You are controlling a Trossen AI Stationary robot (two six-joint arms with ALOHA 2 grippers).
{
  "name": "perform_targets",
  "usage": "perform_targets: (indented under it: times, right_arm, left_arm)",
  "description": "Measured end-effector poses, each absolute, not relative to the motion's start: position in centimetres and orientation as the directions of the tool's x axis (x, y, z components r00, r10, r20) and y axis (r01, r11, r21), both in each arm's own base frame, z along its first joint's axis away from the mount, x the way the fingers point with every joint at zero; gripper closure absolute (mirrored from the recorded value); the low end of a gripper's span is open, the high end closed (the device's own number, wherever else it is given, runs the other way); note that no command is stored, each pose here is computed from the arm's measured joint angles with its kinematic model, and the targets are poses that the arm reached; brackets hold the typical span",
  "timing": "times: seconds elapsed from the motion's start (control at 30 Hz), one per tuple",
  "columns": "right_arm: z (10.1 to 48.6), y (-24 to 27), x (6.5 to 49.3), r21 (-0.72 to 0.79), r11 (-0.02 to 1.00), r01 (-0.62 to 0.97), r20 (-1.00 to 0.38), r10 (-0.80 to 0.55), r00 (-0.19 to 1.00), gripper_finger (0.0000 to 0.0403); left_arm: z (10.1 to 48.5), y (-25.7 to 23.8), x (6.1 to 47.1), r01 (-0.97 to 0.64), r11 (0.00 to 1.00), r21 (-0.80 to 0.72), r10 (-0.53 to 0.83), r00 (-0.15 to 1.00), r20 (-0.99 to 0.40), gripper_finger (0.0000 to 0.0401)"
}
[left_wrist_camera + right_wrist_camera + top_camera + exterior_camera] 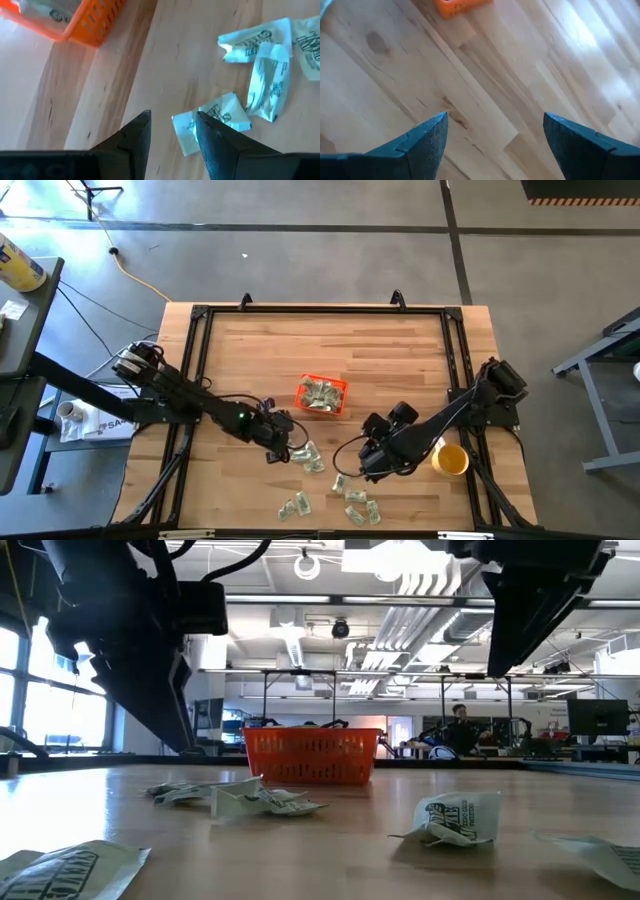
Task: Pick and place Stevia / Truvia into bins
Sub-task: Put the light green stevia packet into the orange bin
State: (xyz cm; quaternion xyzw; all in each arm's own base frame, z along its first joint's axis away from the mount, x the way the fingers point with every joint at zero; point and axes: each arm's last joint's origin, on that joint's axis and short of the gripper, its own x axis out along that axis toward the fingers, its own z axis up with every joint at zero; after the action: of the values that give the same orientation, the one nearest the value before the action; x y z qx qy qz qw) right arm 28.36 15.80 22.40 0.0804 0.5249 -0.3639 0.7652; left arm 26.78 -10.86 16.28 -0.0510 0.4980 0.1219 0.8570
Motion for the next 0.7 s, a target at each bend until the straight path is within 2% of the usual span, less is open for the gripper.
perform_targets:
  times: [0.23,0.4,0.5,0.7]
  right_arm:
    - [22.4,15.5,28.2,-0.278,0.7,0.658,-0.857,-0.49,0.16,0.0086]
    - [22.5,15.4,28.1,-0.293,0.693,0.659,-0.843,-0.512,0.164,0.0086]
    - [22.5,15.3,28.2,-0.292,0.69,0.662,-0.841,-0.516,0.166,0.0086]
    - [22.5,15.3,28.3,-0.281,0.688,0.669,-0.844,-0.509,0.168,0.0087]
  left_arm:
    - [16.3,-11.3,26.7,-0.237,0.971,-0.022,0.094,0.466,-0.88,0.0212]
    - [15.4,-10.8,26.7,-0.239,0.957,-0.162,-0.062,0.376,-0.925,0.021]
    - [14.1,-10.3,26.7,-0.296,0.934,-0.202,-0.108,0.304,-0.947,0.02]
    - [14.1,-10.2,26.9,-0.288,0.932,-0.22,-0.127,0.308,-0.943,0.0173]
